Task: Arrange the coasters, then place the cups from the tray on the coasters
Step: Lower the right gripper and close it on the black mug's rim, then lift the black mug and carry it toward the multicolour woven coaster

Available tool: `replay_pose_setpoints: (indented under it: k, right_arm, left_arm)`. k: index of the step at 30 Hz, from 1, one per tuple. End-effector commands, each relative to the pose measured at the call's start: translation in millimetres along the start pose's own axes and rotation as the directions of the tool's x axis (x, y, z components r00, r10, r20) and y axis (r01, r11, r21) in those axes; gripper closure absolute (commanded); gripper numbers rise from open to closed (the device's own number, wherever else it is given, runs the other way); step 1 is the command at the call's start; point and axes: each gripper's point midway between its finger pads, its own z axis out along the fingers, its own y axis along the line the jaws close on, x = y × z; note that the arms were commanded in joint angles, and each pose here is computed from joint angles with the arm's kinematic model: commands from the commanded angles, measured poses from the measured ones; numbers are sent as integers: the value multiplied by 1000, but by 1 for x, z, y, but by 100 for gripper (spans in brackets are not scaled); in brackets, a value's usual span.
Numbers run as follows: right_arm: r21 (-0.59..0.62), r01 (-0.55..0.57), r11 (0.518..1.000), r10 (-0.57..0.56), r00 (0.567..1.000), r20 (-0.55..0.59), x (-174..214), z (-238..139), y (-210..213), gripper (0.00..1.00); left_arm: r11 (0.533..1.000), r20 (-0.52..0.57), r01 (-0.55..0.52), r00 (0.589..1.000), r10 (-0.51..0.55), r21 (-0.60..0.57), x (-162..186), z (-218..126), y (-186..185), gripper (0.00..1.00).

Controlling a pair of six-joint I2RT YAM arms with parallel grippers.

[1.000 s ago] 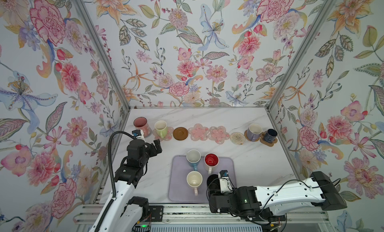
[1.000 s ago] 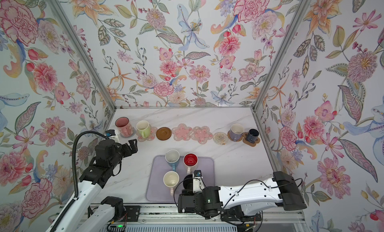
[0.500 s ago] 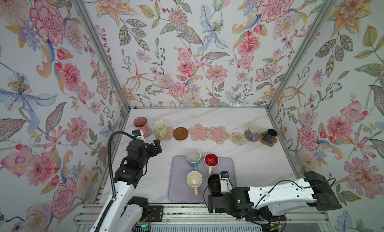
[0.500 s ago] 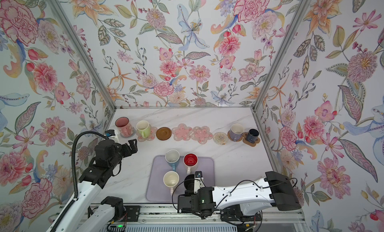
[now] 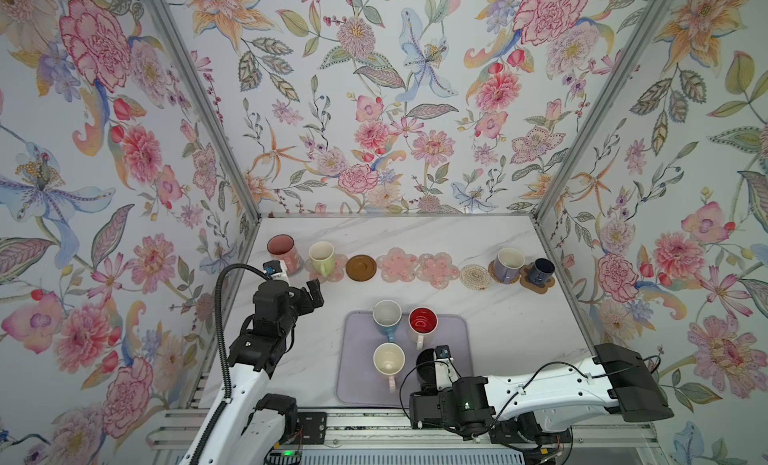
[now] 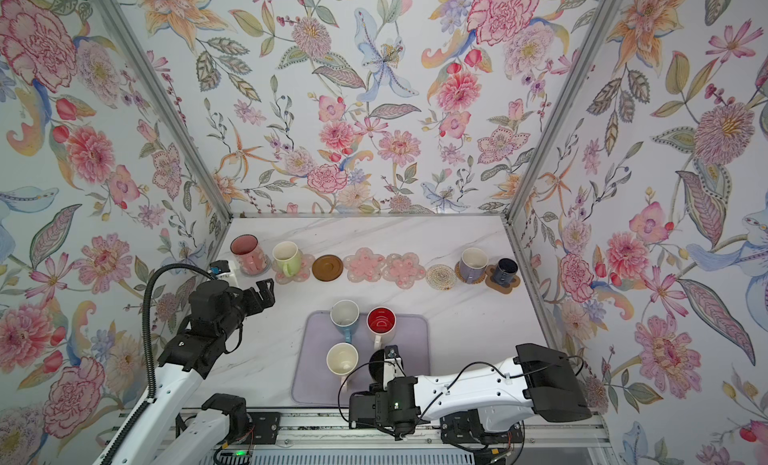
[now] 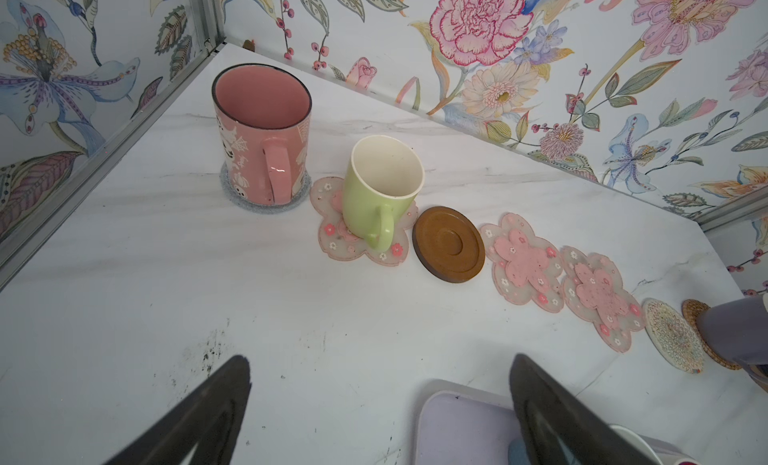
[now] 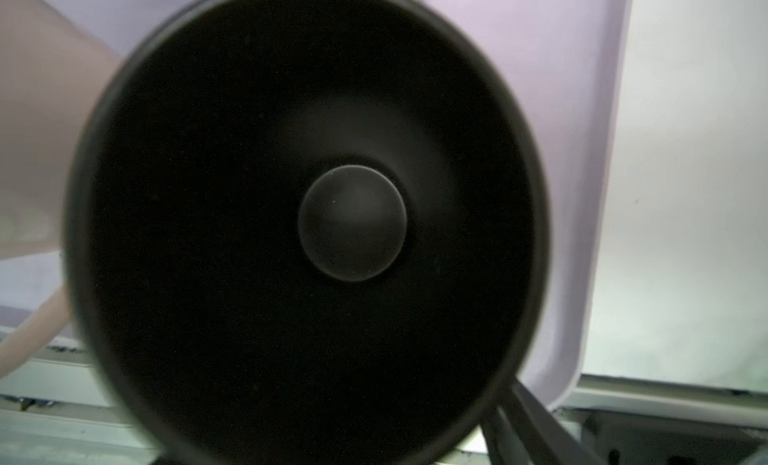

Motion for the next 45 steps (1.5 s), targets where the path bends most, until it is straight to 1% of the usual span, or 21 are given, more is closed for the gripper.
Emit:
replay_pose_setpoints:
  k: [1, 4, 7, 14, 18, 21, 26, 31, 32, 40, 45]
  right_arm:
    - [8, -6, 1000, 6, 1000, 9, -4, 0, -4, 36]
    - [16, -20, 1000, 20, 1000, -3, 0, 3, -16, 40]
    - [3, -37, 999, 37, 999, 0, -1, 3, -22, 41]
    - [-96, -24, 995, 24, 1000, -2, -3, 5, 3, 42]
    - [-94, -1, 996, -1, 1000, -12, -3, 10, 10, 43]
    - [-88, 11, 996, -13, 1000, -14, -4, 11, 12, 47]
    - [-77, 1, 997, -2, 1000, -14, -5, 16, 4, 58]
    - [-74, -10, 997, 9, 1000, -20, -3, 18, -5, 73]
    - [-76, -13, 997, 11, 1000, -21, -3, 17, -6, 75]
    - [-76, 4, 997, -6, 1000, -23, -5, 17, -10, 93]
    - [-47, 40, 998, -41, 999, -30, -7, 8, -16, 99]
  left_arm:
    - [1000, 8, 12, 1000, -12, -7, 0, 0, 3, 1]
    - [1000, 11, 14, 1000, -14, -8, 0, 0, 3, 1]
    - [1000, 8, 15, 1000, -15, -8, 1, 0, 4, 1]
    - [1000, 11, 15, 1000, -15, -7, 0, 0, 3, 1]
    - [1000, 11, 14, 1000, -14, -8, 0, -1, 4, 1]
    - [1000, 10, 17, 1000, -17, -8, 0, -1, 4, 1]
    - [1000, 14, 18, 1000, -18, -12, 0, -1, 5, 1]
    - [1000, 8, 19, 1000, -18, -9, 1, -1, 4, 1]
    - [1000, 7, 18, 1000, -18, -9, 1, -1, 4, 1]
    - [1000, 12, 18, 1000, -18, -12, -1, -3, 4, 1]
    - [1000, 12, 19, 1000, -19, -15, 0, -3, 5, 1]
